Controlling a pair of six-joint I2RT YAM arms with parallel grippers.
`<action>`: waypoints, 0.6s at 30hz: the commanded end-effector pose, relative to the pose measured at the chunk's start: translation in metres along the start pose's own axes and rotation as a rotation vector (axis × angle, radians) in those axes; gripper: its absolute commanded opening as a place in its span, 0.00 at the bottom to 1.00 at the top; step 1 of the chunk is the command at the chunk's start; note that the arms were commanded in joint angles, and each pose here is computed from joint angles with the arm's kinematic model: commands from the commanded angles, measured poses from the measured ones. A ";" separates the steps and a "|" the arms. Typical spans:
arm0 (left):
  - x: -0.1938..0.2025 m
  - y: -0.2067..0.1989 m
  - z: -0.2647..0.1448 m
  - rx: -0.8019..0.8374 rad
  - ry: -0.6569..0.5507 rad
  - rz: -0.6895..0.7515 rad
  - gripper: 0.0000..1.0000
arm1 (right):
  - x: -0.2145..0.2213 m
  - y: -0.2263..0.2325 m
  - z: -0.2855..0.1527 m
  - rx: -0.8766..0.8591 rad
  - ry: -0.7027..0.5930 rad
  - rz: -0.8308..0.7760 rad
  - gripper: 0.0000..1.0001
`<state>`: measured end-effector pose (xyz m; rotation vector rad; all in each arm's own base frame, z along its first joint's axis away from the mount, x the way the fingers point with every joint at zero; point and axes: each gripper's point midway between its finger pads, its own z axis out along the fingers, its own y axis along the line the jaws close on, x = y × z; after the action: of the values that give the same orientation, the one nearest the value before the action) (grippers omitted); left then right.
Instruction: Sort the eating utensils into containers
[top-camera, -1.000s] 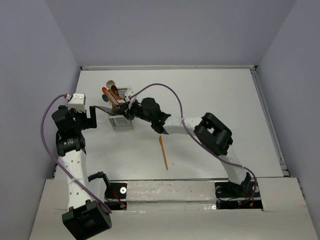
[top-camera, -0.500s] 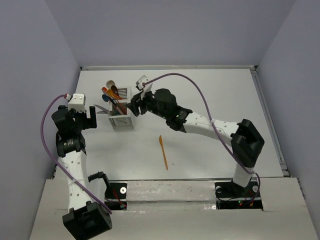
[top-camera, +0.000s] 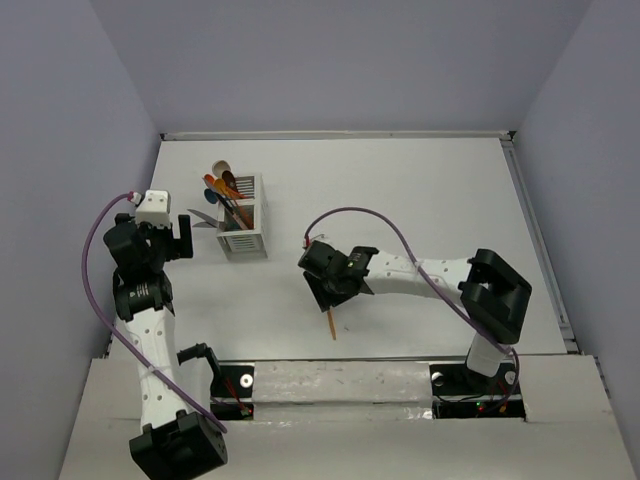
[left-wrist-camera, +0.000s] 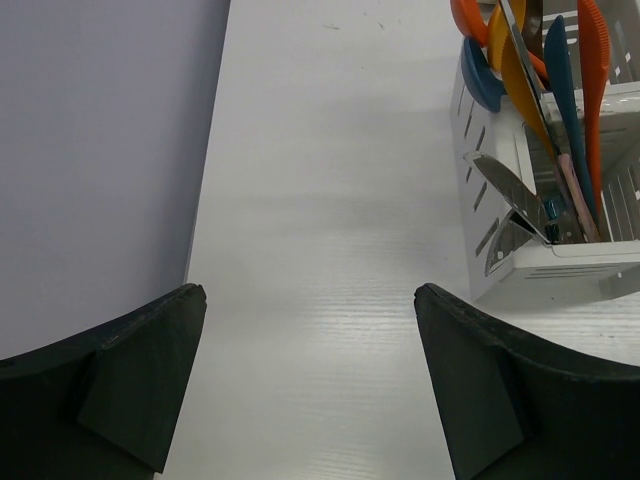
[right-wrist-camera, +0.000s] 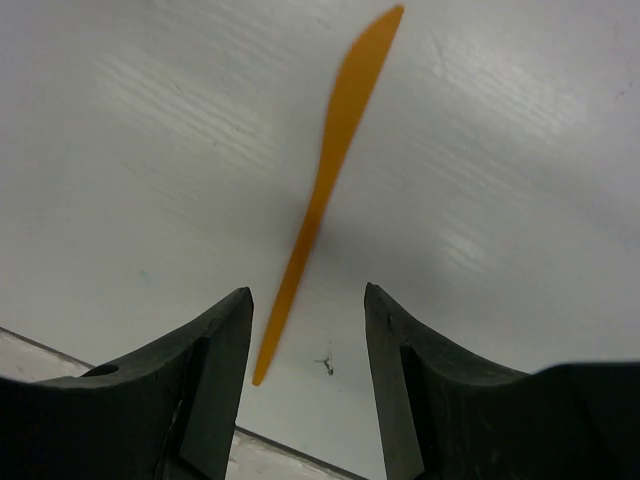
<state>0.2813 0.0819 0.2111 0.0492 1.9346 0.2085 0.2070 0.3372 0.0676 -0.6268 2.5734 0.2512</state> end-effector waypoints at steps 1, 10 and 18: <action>-0.008 0.011 -0.003 -0.051 -0.043 0.017 0.99 | 0.021 0.006 -0.001 -0.033 0.061 0.041 0.54; -0.007 0.014 -0.003 -0.067 -0.043 0.017 0.99 | 0.046 0.008 0.039 0.020 0.127 0.001 0.53; -0.007 0.015 -0.003 -0.071 -0.047 0.017 0.99 | 0.069 -0.011 0.065 0.129 0.180 -0.013 0.29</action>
<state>0.2791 0.0907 0.2126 0.0193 1.9251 0.2502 0.1872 0.3301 0.0176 -0.6426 2.6872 0.1590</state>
